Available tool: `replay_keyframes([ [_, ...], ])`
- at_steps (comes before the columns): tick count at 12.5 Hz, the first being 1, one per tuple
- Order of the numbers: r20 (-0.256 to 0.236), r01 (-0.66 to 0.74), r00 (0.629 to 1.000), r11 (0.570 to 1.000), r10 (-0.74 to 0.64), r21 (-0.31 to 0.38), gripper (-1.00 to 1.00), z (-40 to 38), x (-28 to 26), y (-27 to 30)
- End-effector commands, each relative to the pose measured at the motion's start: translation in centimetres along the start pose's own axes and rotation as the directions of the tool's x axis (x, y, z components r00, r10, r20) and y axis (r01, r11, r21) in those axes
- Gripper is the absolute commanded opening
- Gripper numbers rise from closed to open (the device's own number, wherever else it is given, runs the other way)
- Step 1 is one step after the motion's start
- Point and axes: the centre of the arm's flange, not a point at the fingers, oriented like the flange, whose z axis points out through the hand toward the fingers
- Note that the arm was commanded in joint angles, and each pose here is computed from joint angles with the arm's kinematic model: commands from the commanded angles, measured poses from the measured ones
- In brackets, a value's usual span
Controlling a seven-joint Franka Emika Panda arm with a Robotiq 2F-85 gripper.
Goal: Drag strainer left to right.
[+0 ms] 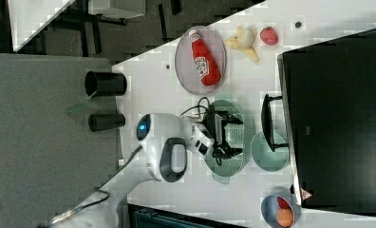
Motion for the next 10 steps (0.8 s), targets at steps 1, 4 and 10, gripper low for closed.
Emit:
replay_keyframes([
  [1, -0.115, 0.356, 0.933, 0.922, -0.341, 0.154, 1.0, -13.7, 0.5, -0.5],
  [4, -0.09, 0.398, 0.917, 0.906, -0.388, 0.145, 1.0, -23.7, -0.1, 1.9],
  [10, -0.035, 0.562, 0.825, 0.812, -0.564, 0.154, 1.0, -39.0, -1.5, 7.7],
])
